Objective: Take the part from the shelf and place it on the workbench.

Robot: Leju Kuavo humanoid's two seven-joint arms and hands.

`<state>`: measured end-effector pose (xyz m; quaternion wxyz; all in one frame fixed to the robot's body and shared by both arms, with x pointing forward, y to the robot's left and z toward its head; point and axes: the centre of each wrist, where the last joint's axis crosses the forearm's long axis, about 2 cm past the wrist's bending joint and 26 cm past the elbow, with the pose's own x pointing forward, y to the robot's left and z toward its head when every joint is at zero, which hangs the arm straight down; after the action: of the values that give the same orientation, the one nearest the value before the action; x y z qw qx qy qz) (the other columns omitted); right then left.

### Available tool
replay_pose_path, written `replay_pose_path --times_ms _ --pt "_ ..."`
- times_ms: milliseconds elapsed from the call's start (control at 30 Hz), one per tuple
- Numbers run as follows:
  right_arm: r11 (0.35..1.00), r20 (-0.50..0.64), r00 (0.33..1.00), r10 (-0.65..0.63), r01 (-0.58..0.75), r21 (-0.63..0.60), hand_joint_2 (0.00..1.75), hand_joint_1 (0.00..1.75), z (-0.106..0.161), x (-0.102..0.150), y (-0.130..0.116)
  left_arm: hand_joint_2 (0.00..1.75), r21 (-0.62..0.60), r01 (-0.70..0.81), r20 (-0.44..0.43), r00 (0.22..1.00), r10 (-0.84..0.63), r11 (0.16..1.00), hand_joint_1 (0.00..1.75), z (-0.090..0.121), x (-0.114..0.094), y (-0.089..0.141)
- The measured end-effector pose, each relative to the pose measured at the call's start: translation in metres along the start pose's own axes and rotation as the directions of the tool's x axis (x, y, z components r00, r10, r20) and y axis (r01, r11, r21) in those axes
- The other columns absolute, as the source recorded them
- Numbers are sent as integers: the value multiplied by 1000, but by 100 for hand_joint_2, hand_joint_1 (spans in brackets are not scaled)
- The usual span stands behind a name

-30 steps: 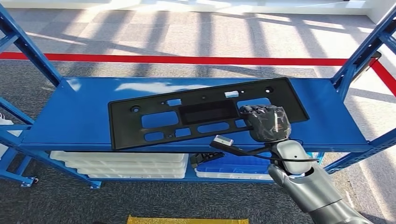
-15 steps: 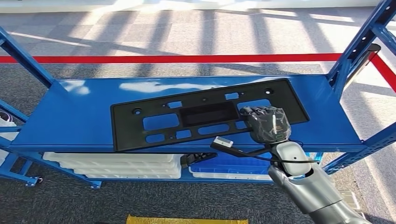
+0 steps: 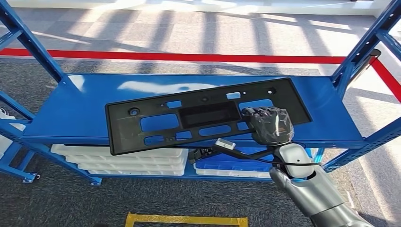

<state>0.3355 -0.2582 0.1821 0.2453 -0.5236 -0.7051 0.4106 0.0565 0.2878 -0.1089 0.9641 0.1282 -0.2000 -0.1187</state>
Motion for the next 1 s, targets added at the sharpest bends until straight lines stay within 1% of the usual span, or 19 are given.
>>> replay_pose_path --times_ms 600,1000 --pt "999 -22 999 -25 26 43 175 175 -1 0 4 175 -14 9 -2 1000 -9 1000 0 0 -1 0" --pt "999 -31 999 -28 29 45 175 175 -5 -2 4 175 -16 13 7 1000 -13 1000 0 -1 3 2"
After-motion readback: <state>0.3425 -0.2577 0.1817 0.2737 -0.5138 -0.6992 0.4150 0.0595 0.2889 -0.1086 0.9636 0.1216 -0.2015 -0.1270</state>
